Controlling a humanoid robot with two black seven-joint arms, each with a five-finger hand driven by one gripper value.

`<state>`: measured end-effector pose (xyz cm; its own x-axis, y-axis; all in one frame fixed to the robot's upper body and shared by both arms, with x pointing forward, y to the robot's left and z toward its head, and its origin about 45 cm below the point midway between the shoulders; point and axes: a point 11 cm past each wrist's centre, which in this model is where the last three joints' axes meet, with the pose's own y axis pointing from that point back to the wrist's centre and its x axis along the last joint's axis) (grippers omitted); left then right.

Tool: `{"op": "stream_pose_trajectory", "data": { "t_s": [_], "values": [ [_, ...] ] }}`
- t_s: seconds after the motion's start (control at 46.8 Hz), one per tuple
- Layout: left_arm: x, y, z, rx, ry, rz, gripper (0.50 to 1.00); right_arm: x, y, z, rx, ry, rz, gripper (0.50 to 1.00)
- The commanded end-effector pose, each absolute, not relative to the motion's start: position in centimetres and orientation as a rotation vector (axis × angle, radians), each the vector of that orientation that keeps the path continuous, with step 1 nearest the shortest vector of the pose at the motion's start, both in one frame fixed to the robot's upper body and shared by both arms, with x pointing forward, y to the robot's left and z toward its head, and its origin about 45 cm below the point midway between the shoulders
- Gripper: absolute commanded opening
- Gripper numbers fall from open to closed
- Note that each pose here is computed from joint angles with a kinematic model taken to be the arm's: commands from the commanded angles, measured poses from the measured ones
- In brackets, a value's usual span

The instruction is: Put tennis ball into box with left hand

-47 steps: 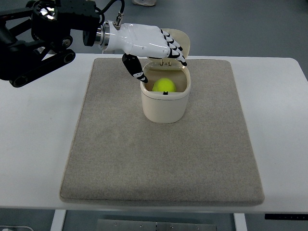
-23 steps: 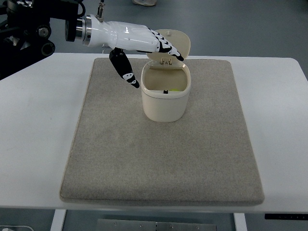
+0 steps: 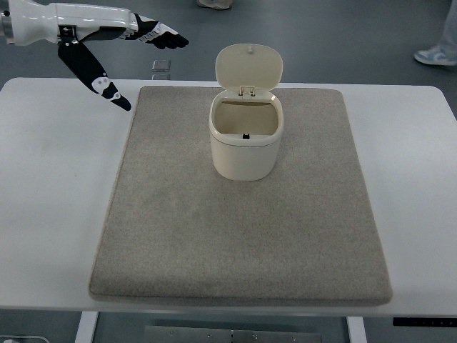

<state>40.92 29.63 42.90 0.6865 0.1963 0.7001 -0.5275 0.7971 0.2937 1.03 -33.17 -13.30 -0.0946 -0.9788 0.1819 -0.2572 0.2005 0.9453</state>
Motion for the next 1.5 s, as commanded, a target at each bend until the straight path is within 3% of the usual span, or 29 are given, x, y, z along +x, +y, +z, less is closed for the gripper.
{"op": "stream_pose_trajectory", "data": {
  "t_s": [0.0,0.214,0.705,1.132,1.474],
  "values": [
    [41.3,31.9,42.2,0.47,-0.618,0.513,0.994,1.0,-33.2,-13.3,1.217,-1.542,-0.974,0.938],
    [42.4,35.7,40.1,0.301,-0.359,0.718,0.994,1.0,-33.2,-13.3,1.218,-1.543,-0.973,0.938],
    [42.5,39.0,36.0,-0.006,0.135,0.983,0.994,1.0,-33.2,-13.3,1.218,-1.541,-0.972,0.938],
    [43.4,39.1,31.5,-0.177,0.403,1.08,0.994,1.0,-33.2,-13.3,1.217,-1.542,-0.974,0.938],
    [45.0,36.2,30.4,-0.276,0.499,1.057,0.994,1.0,-33.2,-13.3,1.218,-1.543,-0.973,0.938]
  ]
}}
